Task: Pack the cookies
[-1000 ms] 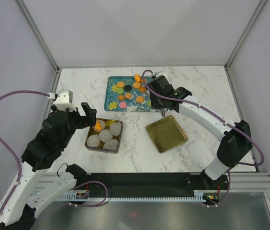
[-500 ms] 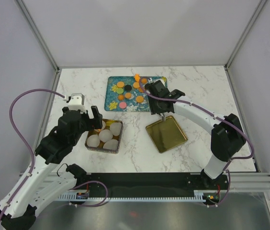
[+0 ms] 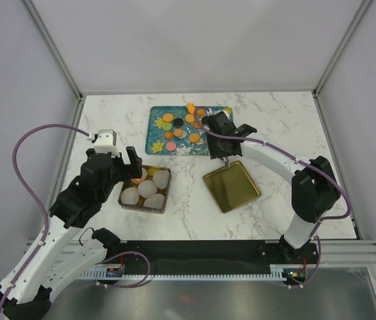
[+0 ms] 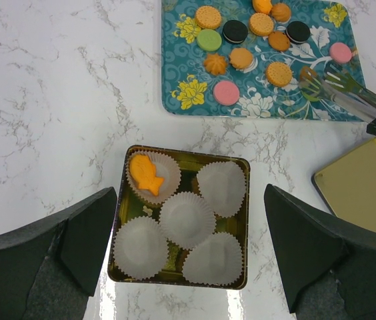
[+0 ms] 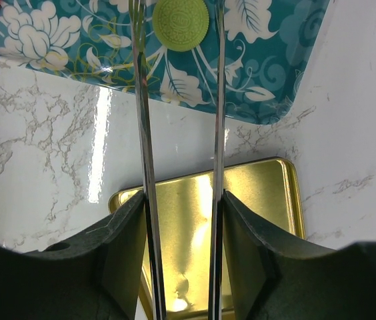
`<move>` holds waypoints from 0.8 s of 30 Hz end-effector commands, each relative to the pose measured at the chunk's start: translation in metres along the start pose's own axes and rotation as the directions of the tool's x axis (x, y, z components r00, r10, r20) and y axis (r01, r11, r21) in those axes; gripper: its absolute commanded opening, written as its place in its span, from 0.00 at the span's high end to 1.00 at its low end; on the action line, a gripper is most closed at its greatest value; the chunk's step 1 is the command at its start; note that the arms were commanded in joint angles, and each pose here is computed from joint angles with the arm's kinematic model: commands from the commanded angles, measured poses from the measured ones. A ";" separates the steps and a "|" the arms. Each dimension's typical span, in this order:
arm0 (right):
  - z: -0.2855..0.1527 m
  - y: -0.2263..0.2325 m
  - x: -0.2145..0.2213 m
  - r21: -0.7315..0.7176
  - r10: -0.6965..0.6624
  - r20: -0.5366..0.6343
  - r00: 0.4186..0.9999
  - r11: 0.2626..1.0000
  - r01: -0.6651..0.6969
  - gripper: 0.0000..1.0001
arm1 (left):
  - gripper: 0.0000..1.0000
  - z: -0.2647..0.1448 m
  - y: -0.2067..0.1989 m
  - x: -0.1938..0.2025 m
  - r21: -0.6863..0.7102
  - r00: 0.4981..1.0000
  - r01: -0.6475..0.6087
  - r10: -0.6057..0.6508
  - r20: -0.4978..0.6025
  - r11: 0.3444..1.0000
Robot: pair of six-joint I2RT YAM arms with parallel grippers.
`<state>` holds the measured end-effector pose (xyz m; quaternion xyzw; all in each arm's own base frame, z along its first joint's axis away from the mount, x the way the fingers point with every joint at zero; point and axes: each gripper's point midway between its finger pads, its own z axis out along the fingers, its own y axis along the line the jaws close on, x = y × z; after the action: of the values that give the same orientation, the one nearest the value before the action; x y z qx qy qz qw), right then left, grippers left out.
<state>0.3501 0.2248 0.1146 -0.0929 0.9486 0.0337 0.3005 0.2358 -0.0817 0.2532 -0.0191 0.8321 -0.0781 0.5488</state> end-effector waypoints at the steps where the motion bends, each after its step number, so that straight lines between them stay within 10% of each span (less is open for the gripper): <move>1: 0.002 0.001 -0.006 -0.018 0.005 0.023 1.000 1.000 -0.005 0.46 | 0.00 0.002 -0.002 -0.009 0.014 0.999 -0.009 0.008 0.038 1.000; 24: -0.006 -0.001 -0.011 -0.045 0.017 0.033 0.999 0.999 -0.016 0.57 | 0.00 0.004 -0.002 -0.007 0.017 1.000 -0.002 0.002 0.030 1.000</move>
<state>0.3466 0.2194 0.1038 -0.0937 0.9532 0.0396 0.2846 0.2362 -0.0816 0.2503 -0.0192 0.8348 -0.0814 0.5442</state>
